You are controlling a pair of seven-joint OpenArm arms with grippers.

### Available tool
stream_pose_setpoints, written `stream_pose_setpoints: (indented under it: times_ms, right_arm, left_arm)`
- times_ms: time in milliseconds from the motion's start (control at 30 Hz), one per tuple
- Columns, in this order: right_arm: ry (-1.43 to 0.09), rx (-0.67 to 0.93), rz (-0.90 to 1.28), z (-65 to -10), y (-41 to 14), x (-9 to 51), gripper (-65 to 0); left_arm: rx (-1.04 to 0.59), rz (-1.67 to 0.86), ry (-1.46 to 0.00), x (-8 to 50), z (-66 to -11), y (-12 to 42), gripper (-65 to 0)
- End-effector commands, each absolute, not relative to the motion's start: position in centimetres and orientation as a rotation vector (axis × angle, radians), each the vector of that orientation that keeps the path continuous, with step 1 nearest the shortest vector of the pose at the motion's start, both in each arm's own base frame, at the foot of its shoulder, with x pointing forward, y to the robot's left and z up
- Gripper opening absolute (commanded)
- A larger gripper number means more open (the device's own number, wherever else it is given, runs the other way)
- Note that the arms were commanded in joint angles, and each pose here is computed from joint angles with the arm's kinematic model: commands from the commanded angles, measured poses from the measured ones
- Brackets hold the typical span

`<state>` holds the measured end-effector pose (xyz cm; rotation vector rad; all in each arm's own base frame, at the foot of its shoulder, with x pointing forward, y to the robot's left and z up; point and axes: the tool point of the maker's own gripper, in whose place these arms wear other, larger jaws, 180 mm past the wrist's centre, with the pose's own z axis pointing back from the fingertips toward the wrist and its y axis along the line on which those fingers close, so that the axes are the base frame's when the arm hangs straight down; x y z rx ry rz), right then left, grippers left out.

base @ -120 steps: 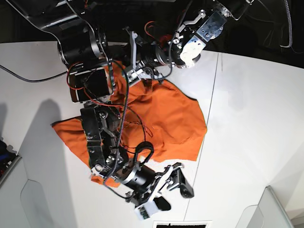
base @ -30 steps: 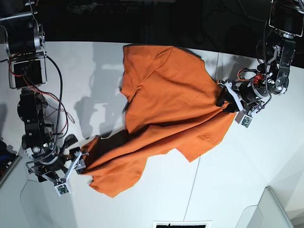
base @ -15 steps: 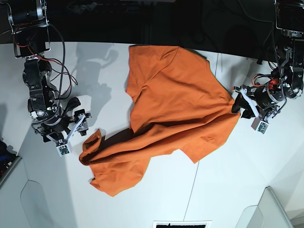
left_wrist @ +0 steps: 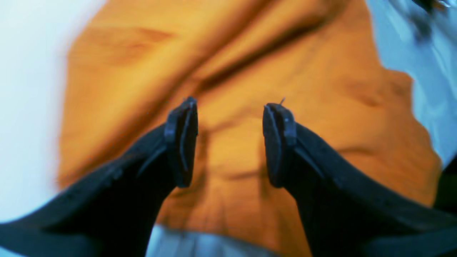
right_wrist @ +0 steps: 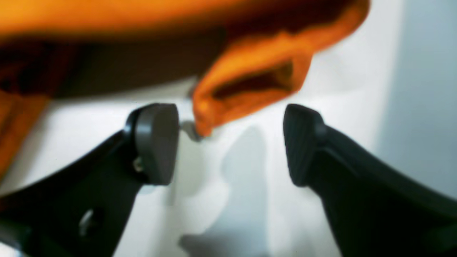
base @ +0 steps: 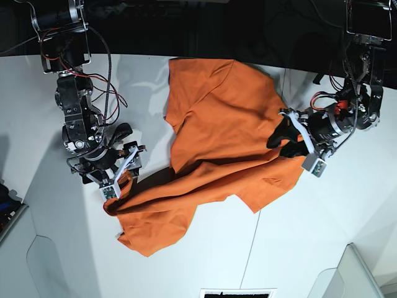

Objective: Layout the t-shirt on the table in an organized manner, then fold the t-shirt properly
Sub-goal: 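Regrasp the hem with the right gripper and pull it away from the left gripper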

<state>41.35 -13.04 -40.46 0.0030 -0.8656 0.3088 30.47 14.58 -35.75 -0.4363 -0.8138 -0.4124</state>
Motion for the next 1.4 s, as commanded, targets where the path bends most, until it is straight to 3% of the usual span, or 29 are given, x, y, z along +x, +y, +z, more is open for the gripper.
stream_pose_setpoints:
  times_ms: [0, 233, 300, 400, 700, 867, 1133, 1367]
  right_arm:
    - [-0.912, -0.023, 0.297, -39.0, -13.9, 42.9, -24.9]
    - [-0.863, -0.017, 0.271, -40.4, -14.0, 44.2, -35.0]
    - [-0.881, -0.03, 0.281, -39.9, -14.1, 44.6, -44.7]
    - [-0.909, -0.087, 0.327, -39.5, -14.6, 44.9, -65.0]
    - [-0.815, -0.25, 0.389, -40.2, -18.5, 42.9, -65.0]
    - [-0.839, -0.318, 0.452, -38.9, -20.7, 38.5, -65.0]
    - [-0.835, -0.417, 0.516, -35.4, -23.4, 31.6, -65.0]
    - [-1.019, -0.399, 0.417, -28.8, -24.4, 31.7, -65.0]
  left_arm:
    - [-0.447, -0.448, -0.842, 30.9, -35.0, 13.6, -33.0]
    - [-0.499, -0.588, -0.776, 28.4, -37.6, 7.5, -33.0]
    - [-0.506, -0.606, -0.758, 27.9, -38.2, 6.6, -33.0]
    - [-0.489, -0.614, -0.738, 27.7, -39.0, 6.6, -33.0]
    - [-0.489, -0.666, -0.641, 25.5, -41.2, 7.7, -33.0]
    - [-0.527, -0.688, -0.58, 22.6, -42.1, 9.1, -33.0]
    - [-0.468, -0.712, -0.59, 23.1, -41.8, 11.9, -33.0]
    - [-0.438, -0.723, -0.591, 23.6, -41.6, 12.8, -33.0]
